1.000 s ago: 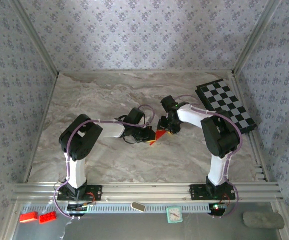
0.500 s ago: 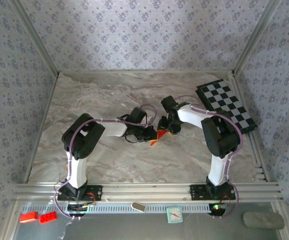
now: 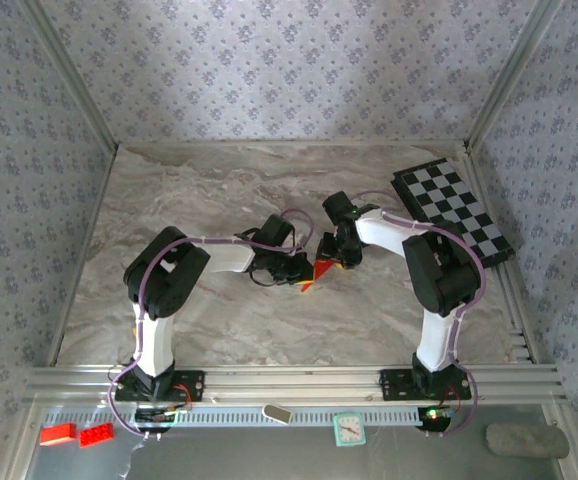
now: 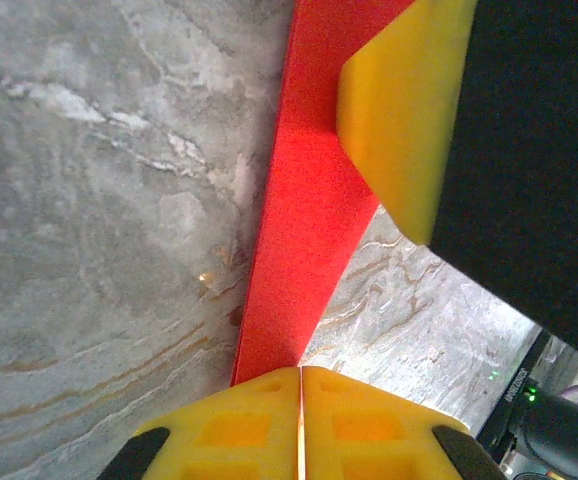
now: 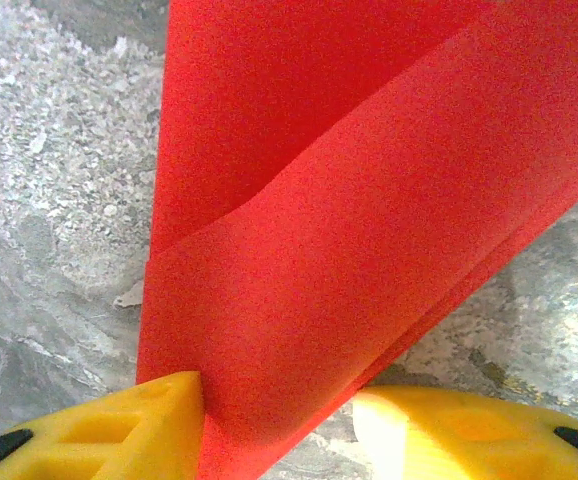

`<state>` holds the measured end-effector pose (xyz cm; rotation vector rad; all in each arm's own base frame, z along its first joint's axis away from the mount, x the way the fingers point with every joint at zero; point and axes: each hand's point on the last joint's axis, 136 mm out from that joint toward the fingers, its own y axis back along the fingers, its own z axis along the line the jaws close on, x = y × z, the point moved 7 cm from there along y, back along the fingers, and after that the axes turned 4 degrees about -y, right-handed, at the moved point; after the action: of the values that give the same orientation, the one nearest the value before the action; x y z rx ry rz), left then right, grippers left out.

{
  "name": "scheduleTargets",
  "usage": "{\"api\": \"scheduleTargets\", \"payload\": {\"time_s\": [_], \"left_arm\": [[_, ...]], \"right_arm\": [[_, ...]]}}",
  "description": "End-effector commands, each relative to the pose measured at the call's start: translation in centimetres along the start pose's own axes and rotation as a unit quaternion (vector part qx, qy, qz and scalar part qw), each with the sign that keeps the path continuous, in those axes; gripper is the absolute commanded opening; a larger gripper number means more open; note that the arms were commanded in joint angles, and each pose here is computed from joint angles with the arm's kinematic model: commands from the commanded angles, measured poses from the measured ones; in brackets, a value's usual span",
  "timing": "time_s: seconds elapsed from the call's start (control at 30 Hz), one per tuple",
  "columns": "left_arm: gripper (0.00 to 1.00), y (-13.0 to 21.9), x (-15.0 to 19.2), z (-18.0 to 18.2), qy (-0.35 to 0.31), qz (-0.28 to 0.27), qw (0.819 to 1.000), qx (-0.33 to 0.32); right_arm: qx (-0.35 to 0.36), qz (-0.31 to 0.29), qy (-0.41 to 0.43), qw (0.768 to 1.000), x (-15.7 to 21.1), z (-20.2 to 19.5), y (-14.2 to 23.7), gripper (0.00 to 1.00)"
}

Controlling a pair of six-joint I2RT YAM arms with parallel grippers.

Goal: Fold a paper plane with a square sheet of paper (pick it up from the middle)
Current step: Fold the wing for the fifth time at the center of the table.

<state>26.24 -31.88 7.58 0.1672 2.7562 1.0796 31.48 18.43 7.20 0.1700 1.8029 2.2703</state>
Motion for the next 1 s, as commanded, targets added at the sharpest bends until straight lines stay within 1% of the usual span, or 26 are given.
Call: {"api": "scheduleTargets", "payload": {"time_s": [0.0,0.13,0.27,0.47,0.73,0.97], "left_arm": [[0.1,-0.2,-0.1,-0.4,-0.007,0.007,1.0,-0.004],[0.1,0.8,-0.8,-1.8,-0.025,-0.012,1.0,0.009],[0.11,0.8,-1.2,-1.9,-0.029,-0.019,0.999,-0.002],[0.11,0.3,-1.1,-1.1,-0.025,-0.012,0.999,-0.021],[0.08,-0.6,-0.3,-0.5,-0.02,0.012,0.999,-0.039],[0.06,-0.8,0.2,0.1,-0.018,0.021,0.997,-0.068]], "right_arm": [[0.057,0.037,0.002,0.998,1.7,-3.1,-6.2,0.51],[0.056,0.036,0.003,0.998,1.6,-3.1,-6.1,0.51],[0.056,0.037,0.003,0.998,1.6,-3.1,-6.1,0.51],[0.054,0.038,0.003,0.998,1.6,-3.0,-6.2,0.51],[0.053,0.038,0.002,0.998,1.6,-3.0,-6.2,0.51],[0.054,0.04,0.0,0.998,1.7,-3.1,-6.4,0.51]]}}
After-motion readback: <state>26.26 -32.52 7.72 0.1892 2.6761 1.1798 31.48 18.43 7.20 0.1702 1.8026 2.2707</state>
